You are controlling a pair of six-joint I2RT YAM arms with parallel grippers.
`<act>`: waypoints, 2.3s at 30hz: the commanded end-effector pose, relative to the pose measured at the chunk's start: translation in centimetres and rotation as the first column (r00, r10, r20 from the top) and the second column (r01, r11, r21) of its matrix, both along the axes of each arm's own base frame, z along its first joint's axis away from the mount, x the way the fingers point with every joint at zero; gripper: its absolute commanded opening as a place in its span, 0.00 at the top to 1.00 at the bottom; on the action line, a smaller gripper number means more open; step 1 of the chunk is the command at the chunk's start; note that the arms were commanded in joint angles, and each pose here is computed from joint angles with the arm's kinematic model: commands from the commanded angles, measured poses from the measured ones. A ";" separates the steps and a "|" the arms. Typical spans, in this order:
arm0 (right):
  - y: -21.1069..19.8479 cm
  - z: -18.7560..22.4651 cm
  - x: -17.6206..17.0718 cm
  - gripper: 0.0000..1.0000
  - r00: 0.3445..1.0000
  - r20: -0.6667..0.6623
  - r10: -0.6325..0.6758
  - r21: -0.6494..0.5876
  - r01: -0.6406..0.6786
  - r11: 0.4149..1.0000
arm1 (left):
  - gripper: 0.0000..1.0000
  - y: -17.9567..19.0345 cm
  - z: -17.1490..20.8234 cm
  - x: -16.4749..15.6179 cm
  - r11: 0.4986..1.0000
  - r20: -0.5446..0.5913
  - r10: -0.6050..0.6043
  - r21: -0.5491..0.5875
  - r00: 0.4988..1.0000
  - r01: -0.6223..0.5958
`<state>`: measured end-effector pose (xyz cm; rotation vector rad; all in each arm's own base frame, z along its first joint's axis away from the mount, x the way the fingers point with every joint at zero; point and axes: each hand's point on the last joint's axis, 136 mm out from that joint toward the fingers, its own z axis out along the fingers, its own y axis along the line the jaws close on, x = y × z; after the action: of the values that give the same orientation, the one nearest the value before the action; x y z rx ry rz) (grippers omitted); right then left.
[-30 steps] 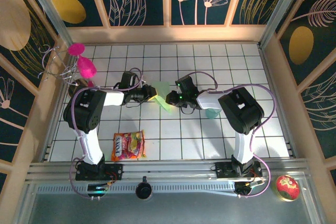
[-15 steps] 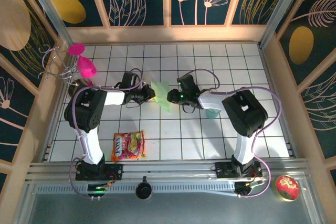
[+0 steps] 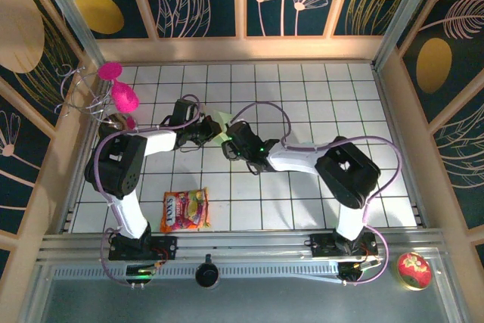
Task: Fold a paper plane with a square sheet of paper (pick it up from the middle)
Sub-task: Fourth fold the wing at the center of the table.
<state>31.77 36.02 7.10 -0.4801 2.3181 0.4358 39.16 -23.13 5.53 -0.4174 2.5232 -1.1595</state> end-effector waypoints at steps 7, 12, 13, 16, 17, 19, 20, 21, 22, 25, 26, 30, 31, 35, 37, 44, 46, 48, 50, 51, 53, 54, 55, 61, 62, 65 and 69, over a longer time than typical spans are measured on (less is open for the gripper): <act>0.5 -1.2 1.2 0.64 0.998 0.067 0.013 -0.101 -0.006 0.995 | 0.95 -0.4 1.5 0.3 1.000 0.001 0.014 -0.016 1.000 -0.014; 0.3 -2.5 1.2 0.64 0.998 0.056 0.007 -0.120 0.000 0.993 | 0.95 -0.4 1.7 0.4 1.000 0.000 0.017 -0.023 1.000 -0.017; 0.3 -2.6 1.2 0.64 0.998 0.057 0.004 -0.122 0.003 0.993 | 0.95 -0.4 1.7 0.4 1.000 -0.002 0.017 -0.023 1.000 -0.017; 0.2 -2.9 1.4 0.63 0.998 0.063 -0.007 -0.129 0.015 0.992 | 0.95 -0.5 1.6 0.3 1.000 -0.004 0.015 -0.024 1.000 -0.015; 0.2 -3.0 1.5 0.63 0.998 0.066 -0.009 -0.133 0.018 0.991 | 0.95 -0.4 1.6 0.3 1.000 -0.005 0.015 -0.024 1.000 -0.016; 0.2 -3.1 1.6 0.63 0.998 0.069 -0.009 -0.138 0.019 0.990 | 0.95 -0.4 1.5 0.2 1.000 -0.009 0.015 -0.023 1.000 -0.015; 0.2 -3.1 1.6 0.63 0.997 0.070 -0.009 -0.137 0.019 0.990 | 0.95 -0.4 1.5 0.2 1.000 -0.007 0.015 -0.023 1.000 -0.015; 0.2 -3.2 1.6 0.63 0.998 0.069 -0.006 -0.141 0.016 0.990 | 0.95 -0.5 1.5 0.2 1.000 -0.008 0.014 -0.025 1.000 -0.014; 0.2 -3.2 1.6 0.63 0.997 0.072 -0.005 -0.141 0.015 0.990 | 0.95 -0.4 1.5 0.2 1.000 -0.009 0.015 -0.024 1.000 -0.015; 0.2 -3.1 1.6 0.65 0.997 0.075 0.000 -0.142 0.010 0.990 | 0.94 -0.4 1.4 0.2 1.000 -0.010 0.015 -0.022 1.000 -0.015; 0.2 -3.1 1.6 0.66 0.997 0.078 0.001 -0.143 0.010 0.990 | 0.94 -0.4 1.4 0.2 1.000 -0.010 0.014 -0.024 1.000 -0.014; 0.0 -3.2 1.6 0.72 0.997 0.078 0.001 -0.147 0.011 0.989 | 0.93 -0.4 1.3 0.1 1.000 -0.014 0.015 -0.023 1.000 -0.015; 0.1 -3.2 1.6 0.74 0.997 0.078 0.004 -0.149 0.008 0.989 | 0.93 -0.4 1.2 0.1 1.000 -0.016 0.016 -0.023 1.000 -0.016; 0.0 -3.4 1.5 0.80 0.997 0.075 0.011 -0.160 0.001 0.987 | 0.87 -0.3 1.6 0.2 1.000 -0.004 0.010 -0.015 1.000 -0.011; 0.0 -3.3 1.3 0.84 0.997 0.071 0.023 -0.164 -0.011 0.986 | 0.81 -0.1 1.6 0.1 1.000 -0.003 0.010 0.008 1.000 -0.010; 0.2 -2.7 0.4 0.95 0.996 0.044 0.076 -0.140 -0.070 0.988 | 0.64 2.5 3.9 2.3 0.996 0.067 0.068 0.060 0.995 -0.072; 0.4 -2.6 0.0 0.98 0.995 0.022 0.102 -0.120 -0.098 0.988 | 0.61 3.6 4.3 2.7 0.992 0.082 0.097 0.072 0.992 -0.103; 0.9 -2.4 -0.5 0.99 0.991 -0.008 0.131 -0.087 -0.131 0.988 | 0.59 4.4 4.6 2.8 0.988 0.094 0.118 0.087 0.989 -0.126; 1.1 -2.1 -0.8 1.00 0.988 -0.034 0.152 -0.050 -0.153 0.987 | 0.57 4.9 5.2 2.7 0.984 0.115 0.134 0.098 0.984 -0.146; 1.3 -2.0 -0.9 1.00 0.985 -0.052 0.164 -0.025 -0.165 0.986 | 0.56 5.1 5.3 2.5 0.983 0.121 0.141 0.100 0.983 -0.153; 1.3 -1.7 -0.9 1.00 0.981 -0.083 0.176 0.020 -0.175 0.984 | 0.55 5.4 5.1 1.9 0.982 0.122 0.153 0.092 0.981 -0.165; 1.5 -1.5 -1.1 1.00 0.976 -0.106 0.192 0.052 -0.188 0.981 | 0.55 5.4 5.2 1.6 0.982 0.127 0.156 0.082 0.980 -0.167; 1.6 -1.4 -1.1 1.00 0.970 -0.127 0.206 0.081 -0.197 0.977 | 0.55 5.4 5.3 1.3 0.983 0.133 0.163 0.066 0.978 -0.173; 1.8 -1.1 -1.2 1.00 0.949 -0.198 0.245 0.167 -0.213 0.963 | 0.54 4.9 5.5 -0.9 0.987 0.157 0.162 -0.036 0.974 -0.158; 1.8 -1.2 -1.3 1.00 0.945 -0.209 0.250 0.173 -0.216 0.961 | 0.53 4.8 5.4 -1.3 0.987 0.156 0.158 -0.051 0.975 -0.152; 2.2 -1.3 -1.4 1.00 0.933 -0.235 0.274 0.196 -0.231 0.953 | 0.53 4.4 4.6 -2.6 0.986 0.132 0.144 -0.105 0.981 -0.130; 2.4 -1.7 -1.5 1.00 0.914 -0.280 0.294 0.213 -0.239 0.947 | 0.52 4.1 3.0 -3.8 0.984 0.096 0.140 -0.128 0.986 -0.127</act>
<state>30.33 37.74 4.82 -0.6802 2.4673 0.8201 35.31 -17.99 7.18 -0.5659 2.3712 -1.1508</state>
